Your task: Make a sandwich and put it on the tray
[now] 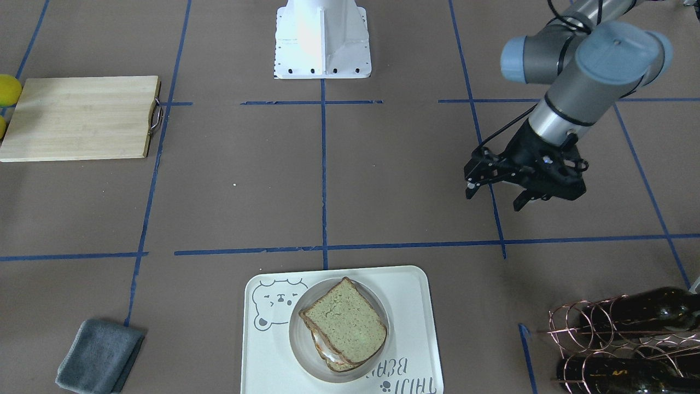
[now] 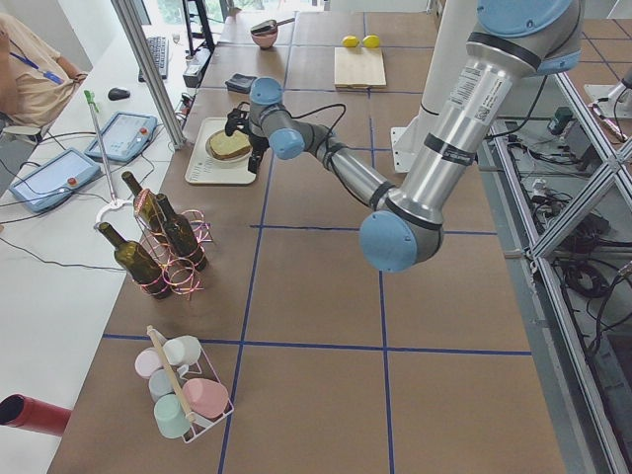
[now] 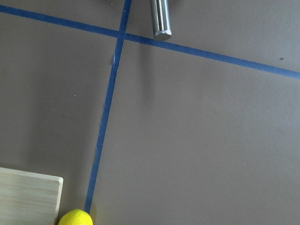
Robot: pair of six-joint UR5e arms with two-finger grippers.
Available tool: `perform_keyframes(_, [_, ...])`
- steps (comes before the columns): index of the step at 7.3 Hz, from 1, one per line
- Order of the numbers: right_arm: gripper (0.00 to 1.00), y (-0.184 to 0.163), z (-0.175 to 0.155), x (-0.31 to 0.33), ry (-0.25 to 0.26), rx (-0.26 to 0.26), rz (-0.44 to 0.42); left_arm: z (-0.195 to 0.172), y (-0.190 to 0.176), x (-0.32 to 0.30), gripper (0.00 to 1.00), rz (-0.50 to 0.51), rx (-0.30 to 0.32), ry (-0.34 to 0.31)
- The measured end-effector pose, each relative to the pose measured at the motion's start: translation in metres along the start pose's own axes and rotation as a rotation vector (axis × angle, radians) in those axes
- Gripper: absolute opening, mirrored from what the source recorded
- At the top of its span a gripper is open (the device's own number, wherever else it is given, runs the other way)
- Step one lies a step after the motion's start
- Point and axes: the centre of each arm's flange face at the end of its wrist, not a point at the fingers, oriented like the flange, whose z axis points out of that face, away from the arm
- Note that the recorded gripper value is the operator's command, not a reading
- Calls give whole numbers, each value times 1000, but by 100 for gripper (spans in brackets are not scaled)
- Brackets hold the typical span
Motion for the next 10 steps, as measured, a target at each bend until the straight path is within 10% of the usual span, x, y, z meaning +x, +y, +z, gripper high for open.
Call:
perform_keyframes(3, [100,-1,-1,-1,0,2,2,-79,94,-184,100,189,-59,-124])
perform_keyframes(7, [100,-2,-2,-1,1,4,1,-137,238,-371,100,33,-168,-134])
perform_keyframes(10, [100,-1,-2,-1,1,4,0,-149,263,-403,100,-114,-258,-132])
